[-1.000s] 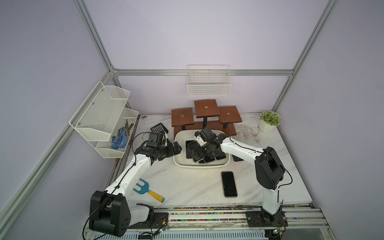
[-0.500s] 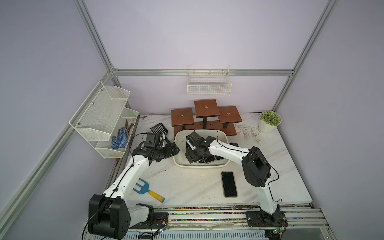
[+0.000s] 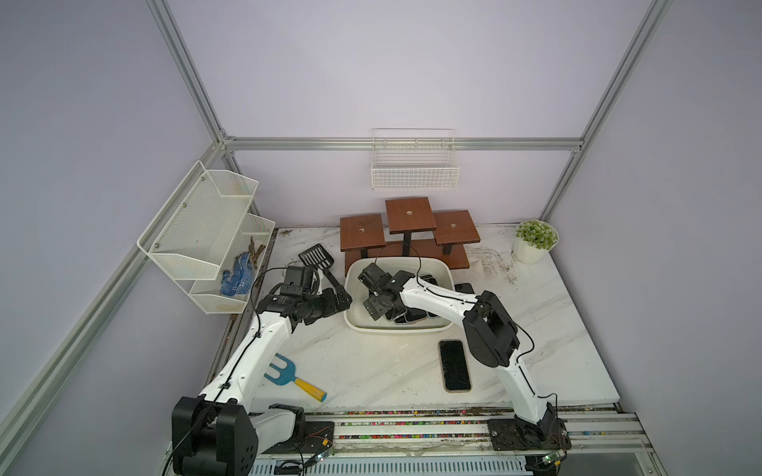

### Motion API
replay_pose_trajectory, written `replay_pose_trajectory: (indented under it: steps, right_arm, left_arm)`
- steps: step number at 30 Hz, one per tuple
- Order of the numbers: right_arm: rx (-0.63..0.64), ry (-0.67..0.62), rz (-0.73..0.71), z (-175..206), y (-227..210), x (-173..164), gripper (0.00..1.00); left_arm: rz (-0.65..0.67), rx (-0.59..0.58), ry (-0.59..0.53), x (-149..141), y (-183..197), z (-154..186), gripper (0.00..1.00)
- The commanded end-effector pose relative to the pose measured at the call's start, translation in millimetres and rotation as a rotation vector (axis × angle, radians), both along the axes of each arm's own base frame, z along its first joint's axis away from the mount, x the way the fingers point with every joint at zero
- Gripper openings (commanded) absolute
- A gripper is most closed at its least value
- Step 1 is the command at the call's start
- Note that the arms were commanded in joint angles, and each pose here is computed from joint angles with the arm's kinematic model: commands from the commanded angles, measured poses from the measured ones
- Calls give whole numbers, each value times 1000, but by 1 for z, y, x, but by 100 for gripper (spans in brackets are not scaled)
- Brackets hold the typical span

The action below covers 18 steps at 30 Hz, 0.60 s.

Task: Take the phone out of the storage box
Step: Pick up the phone from the storage box.

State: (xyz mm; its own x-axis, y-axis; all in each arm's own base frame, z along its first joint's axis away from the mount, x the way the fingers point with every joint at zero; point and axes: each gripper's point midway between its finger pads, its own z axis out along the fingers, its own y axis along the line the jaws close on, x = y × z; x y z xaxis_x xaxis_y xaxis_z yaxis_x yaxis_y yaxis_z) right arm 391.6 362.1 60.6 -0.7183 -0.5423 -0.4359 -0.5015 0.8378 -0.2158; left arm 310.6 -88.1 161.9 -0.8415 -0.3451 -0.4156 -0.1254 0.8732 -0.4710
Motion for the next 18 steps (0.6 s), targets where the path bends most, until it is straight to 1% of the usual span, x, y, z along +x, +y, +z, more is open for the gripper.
replay_pose_trajectory:
  steps: [1,5,7,10,14,16,18]
  right_arm:
    - [-218,68,-77,-33,-57,-4,99]
    - [-225,61,-108,-27,-73,3,95]
    - [-220,60,-128,-24,-82,7,95]
    - [-189,79,-148,-22,-94,11,94]
    - [-125,106,-118,-21,-92,13,93]
    - [-104,121,-105,-22,-88,14,89]
    - [-98,131,-104,-23,-88,16,80]
  left_arm:
    - [-9,-4,-16,4,0,0,100]
    - [-11,-12,-18,7,-1,0,100]
    - [-12,-17,-17,9,-2,-1,100]
    - [-16,-25,-18,11,-4,-1,100]
    - [-16,-29,-20,14,-4,0,100]
    - [-15,-30,-19,15,-5,0,100]
    - [-15,-31,-18,16,-5,-1,100]
